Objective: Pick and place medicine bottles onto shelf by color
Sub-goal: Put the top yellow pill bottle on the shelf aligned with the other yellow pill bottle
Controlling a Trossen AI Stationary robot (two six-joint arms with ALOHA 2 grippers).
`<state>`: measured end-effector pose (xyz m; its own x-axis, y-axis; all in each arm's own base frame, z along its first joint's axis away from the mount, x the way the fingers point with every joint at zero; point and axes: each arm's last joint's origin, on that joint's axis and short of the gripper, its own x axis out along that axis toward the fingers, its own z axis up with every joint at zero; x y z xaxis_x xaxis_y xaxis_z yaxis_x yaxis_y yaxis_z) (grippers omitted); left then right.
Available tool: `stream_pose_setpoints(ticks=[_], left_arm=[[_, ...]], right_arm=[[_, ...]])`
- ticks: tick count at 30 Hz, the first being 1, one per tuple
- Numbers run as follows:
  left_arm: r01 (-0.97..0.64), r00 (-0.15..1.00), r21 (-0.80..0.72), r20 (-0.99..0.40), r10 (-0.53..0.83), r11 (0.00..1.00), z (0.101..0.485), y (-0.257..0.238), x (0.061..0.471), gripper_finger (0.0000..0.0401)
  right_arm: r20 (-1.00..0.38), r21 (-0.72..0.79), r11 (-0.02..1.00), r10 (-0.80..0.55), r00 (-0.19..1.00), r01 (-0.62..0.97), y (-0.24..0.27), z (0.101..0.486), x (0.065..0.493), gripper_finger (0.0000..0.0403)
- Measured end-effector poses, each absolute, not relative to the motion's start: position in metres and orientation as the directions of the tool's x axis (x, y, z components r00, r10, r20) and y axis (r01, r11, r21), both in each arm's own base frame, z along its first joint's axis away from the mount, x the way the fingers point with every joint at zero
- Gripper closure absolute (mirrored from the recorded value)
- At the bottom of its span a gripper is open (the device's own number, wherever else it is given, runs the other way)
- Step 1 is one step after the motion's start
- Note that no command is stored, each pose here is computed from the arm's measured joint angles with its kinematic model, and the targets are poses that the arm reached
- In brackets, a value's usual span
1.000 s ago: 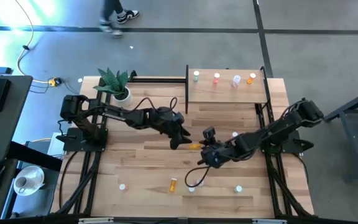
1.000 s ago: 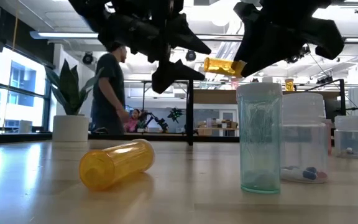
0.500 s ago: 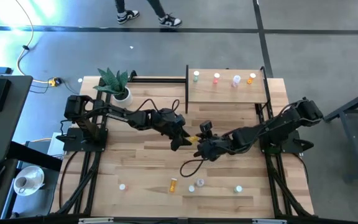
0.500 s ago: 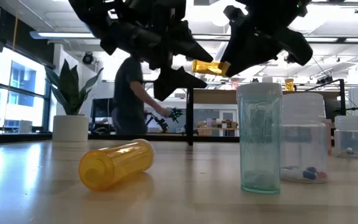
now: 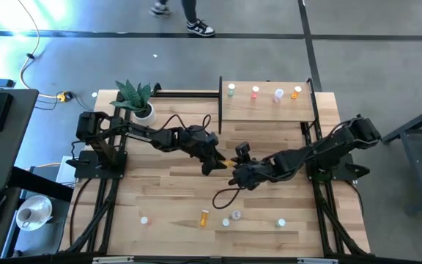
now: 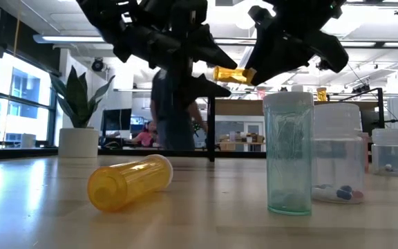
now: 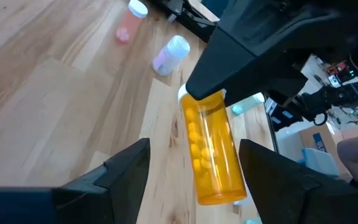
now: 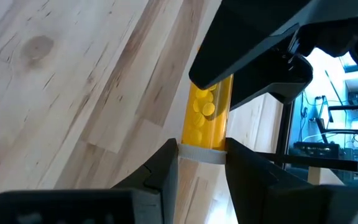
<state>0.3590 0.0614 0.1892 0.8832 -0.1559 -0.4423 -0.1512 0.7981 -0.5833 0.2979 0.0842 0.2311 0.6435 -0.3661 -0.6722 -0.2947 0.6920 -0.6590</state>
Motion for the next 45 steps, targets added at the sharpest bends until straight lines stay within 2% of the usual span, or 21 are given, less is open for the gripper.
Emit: stream_pose_setpoints(ticks=[12, 19, 27, 36, 45], left_arm=[[-0.133, 0.884, -0.557, -0.441, -0.156, 0.82, 0.189, 0.061, 0.359, 0.0264], [-0.124, 0.884, -0.543, -0.441, -0.157, 0.83, 0.189, 0.061, 0.359, 0.0305], [-0.117, 0.884, -0.533, -0.44, -0.156, 0.838, 0.19, 0.061, 0.359, 0.0311], [-0.12, 0.887, -0.517, -0.439, -0.142, 0.848, 0.19, 0.062, 0.359, 0.0311], [-0.081, 0.934, -0.487, -0.342, -0.105, 0.87, 0.2, 0.071, 0.362, 0.0311]], right_arm=[[-0.667, -0.668, 0.686, -0.379, 0.641, -0.289, 0.083, 0.231, 0.298, 0.0304], [-0.666, -0.669, 0.685, -0.381, 0.641, -0.288, 0.083, 0.231, 0.298, 0.0304], [-0.656, -0.672, 0.694, -0.397, 0.642, -0.257, 0.083, 0.232, 0.298, 0.0278], [-0.621, -0.697, 0.692, -0.451, 0.641, -0.188, 0.083, 0.237, 0.298, 0.0232], [-0.566, -0.705, 0.702, -0.473, 0.675, -0.099, 0.08, 0.294, 0.294, 0.0222]])
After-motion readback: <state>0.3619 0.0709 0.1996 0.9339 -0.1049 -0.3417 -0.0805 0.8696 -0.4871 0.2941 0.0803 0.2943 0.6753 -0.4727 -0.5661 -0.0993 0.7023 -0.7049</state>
